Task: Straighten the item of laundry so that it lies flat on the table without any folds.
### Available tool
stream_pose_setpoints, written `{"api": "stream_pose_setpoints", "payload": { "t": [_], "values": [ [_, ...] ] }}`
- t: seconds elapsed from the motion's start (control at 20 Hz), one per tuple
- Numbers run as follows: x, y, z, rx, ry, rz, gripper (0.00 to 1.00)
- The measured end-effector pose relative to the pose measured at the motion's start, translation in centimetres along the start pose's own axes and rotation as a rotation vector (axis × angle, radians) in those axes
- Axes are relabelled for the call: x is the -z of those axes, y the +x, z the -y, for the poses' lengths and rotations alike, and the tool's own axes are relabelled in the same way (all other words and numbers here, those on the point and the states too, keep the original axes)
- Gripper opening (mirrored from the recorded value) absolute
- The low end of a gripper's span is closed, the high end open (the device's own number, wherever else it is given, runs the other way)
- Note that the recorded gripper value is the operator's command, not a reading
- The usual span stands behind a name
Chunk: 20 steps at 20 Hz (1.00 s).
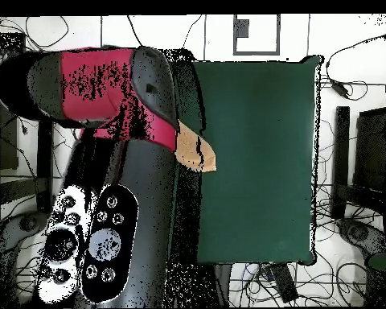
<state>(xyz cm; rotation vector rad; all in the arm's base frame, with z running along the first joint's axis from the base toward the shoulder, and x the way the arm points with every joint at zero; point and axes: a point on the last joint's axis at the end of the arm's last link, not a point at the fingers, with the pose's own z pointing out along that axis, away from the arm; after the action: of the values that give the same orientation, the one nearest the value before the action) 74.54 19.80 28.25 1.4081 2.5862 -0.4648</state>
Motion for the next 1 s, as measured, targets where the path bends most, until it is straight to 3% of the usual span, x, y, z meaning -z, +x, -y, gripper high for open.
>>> {"api": "stream_pose_setpoints", "payload": {
  "t": [0.2,0.45,0.6,0.8,0.9,0.95,1.0],
  "values": [
    [-0.1,-2.8,4.9,-0.076,-0.003,-0.034,0.00],
    [-2.0,-8.8,12.1,-0.217,-0.043,-0.048,0.00],
    [-4.9,-13.4,17.5,-0.313,-0.078,-0.037,0.00],
    [-7.9,-16.2,21.6,-0.334,-0.092,0.000,0.00],
    [-9.9,-17.5,23.8,-0.323,-0.095,0.032,0.00],
    [-12.4,-18.5,25.7,-0.297,-0.104,0.059,0.00],
    [-12.8,-18.7,26.0,-0.291,-0.108,0.062,0.00]
  ]
}}
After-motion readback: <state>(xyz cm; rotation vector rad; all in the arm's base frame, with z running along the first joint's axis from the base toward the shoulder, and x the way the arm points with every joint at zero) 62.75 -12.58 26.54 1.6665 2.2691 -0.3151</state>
